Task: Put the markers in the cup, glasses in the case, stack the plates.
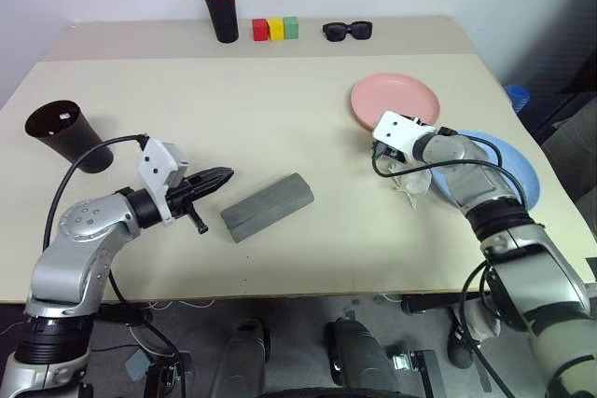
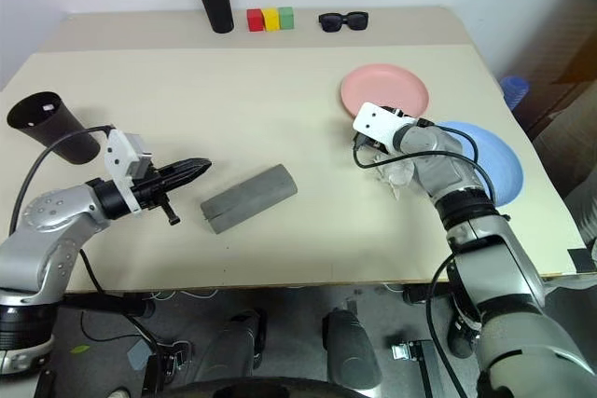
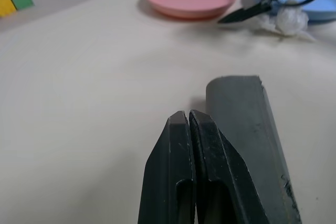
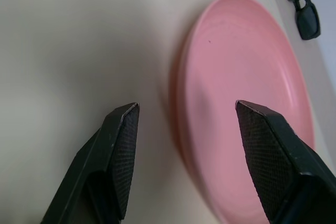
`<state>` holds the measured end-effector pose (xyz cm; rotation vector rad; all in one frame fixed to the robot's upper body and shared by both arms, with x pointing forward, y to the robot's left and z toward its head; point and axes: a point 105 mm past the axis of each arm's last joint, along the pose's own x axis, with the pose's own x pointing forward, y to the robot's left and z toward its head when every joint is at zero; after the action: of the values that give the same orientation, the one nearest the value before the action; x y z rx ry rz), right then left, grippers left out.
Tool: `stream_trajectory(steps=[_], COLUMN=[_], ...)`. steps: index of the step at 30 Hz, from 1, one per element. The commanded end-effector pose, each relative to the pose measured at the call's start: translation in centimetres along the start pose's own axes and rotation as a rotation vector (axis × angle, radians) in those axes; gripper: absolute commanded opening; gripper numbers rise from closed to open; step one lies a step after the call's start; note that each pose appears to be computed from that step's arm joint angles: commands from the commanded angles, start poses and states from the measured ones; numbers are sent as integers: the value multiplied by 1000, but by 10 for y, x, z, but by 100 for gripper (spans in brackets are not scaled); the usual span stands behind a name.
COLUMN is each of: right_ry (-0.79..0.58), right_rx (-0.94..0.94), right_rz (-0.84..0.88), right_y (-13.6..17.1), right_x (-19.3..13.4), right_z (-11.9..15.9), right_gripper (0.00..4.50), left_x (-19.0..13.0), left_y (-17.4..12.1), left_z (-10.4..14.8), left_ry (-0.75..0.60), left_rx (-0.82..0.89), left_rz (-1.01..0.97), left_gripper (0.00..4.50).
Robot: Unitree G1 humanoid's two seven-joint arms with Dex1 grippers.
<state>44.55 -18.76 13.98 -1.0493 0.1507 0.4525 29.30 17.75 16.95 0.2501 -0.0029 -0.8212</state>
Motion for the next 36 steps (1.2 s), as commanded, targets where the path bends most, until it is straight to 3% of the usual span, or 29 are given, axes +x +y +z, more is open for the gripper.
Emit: stream_trajectory(steps=[1,5,12,18,24,30,33,36], right_ry=[-10,-34,-111,-238,-46,82,87,30], right_rx=[-46,-58,-99,-91,-35,8,55,57], right_rz=[-43,-40,-122,-6,150,222,269,233], right_y=[-11,-11,-36,-44,-35,-16,-7,-10], right_x=[4,4,-17,-96,-160,-179,-180,-172], right_z=[3,5,16,19,-24,-53,-53,-39], right_gripper=[201,4,4,4,4,4,95,242], left_x=[-10,-14,-13,0,17,29,31,30], left_y=[-2,-5,-10,-24,-33,-31,-30,-31], left_z=[14,12,10,10,9,11,13,12], left_ry=[-44,-34,-41,-64,-68,-75,-81,-80], left_rx=[36,29,19,-2,-1,15,18,20], left_rz=[17,39,44,-15,-95,-143,-145,-144], left_gripper=[0,0,0,0,0,0,0,0])
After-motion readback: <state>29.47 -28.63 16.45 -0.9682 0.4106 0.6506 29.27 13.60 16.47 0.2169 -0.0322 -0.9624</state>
